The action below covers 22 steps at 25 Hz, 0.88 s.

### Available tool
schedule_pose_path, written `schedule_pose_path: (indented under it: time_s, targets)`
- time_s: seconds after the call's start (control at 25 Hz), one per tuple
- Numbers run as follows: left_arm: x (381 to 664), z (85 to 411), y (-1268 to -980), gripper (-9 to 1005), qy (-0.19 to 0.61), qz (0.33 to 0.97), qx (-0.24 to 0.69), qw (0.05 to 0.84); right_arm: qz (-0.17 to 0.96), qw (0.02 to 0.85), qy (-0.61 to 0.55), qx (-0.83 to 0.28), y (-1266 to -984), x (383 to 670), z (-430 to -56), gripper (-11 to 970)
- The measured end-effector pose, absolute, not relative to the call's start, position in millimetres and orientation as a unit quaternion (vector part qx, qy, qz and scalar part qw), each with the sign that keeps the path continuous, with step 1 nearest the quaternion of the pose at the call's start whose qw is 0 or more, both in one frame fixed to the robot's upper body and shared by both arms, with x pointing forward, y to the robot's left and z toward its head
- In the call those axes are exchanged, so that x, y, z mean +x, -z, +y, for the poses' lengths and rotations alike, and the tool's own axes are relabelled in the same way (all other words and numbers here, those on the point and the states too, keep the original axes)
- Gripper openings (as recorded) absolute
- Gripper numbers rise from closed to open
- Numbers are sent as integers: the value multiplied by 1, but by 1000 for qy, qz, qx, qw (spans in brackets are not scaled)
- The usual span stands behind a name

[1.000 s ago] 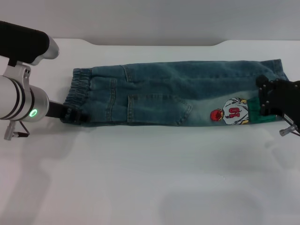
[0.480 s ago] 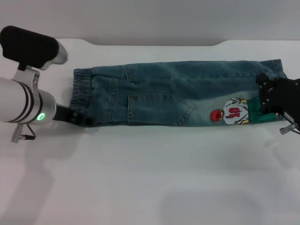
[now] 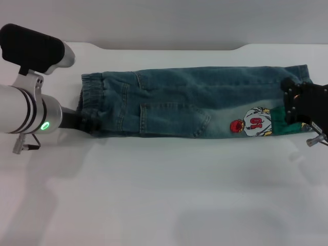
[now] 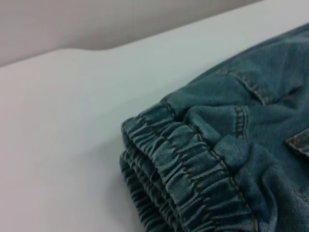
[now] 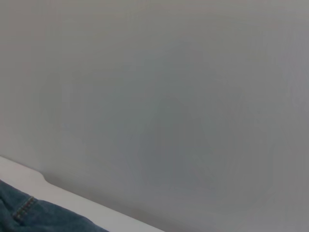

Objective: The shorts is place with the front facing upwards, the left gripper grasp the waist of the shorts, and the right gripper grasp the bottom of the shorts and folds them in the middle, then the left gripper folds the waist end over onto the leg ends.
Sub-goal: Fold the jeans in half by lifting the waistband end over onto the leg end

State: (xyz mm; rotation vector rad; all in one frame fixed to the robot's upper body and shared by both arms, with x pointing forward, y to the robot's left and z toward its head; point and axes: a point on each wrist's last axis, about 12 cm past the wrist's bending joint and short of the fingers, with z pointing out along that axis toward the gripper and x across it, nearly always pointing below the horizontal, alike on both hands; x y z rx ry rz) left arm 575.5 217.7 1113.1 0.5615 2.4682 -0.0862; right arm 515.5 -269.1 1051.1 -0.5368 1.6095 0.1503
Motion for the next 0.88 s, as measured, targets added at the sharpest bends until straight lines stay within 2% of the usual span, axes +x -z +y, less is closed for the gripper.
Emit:
schedule_pose_path:
  time_s: [0.16,0.52,0.88]
  targets:
    - [573,218,-1119,507,33,926,212,311,711,658,-68,-238,-1050,514,-268,0]
    - [565,226,-1129,418,34,921,201,333,713,657,-69,-236,-1049,513,-268,0]
    - [551,223,-1160,342,50,898,201,387,718,658,-79,-211,-1047,521,-267,1]
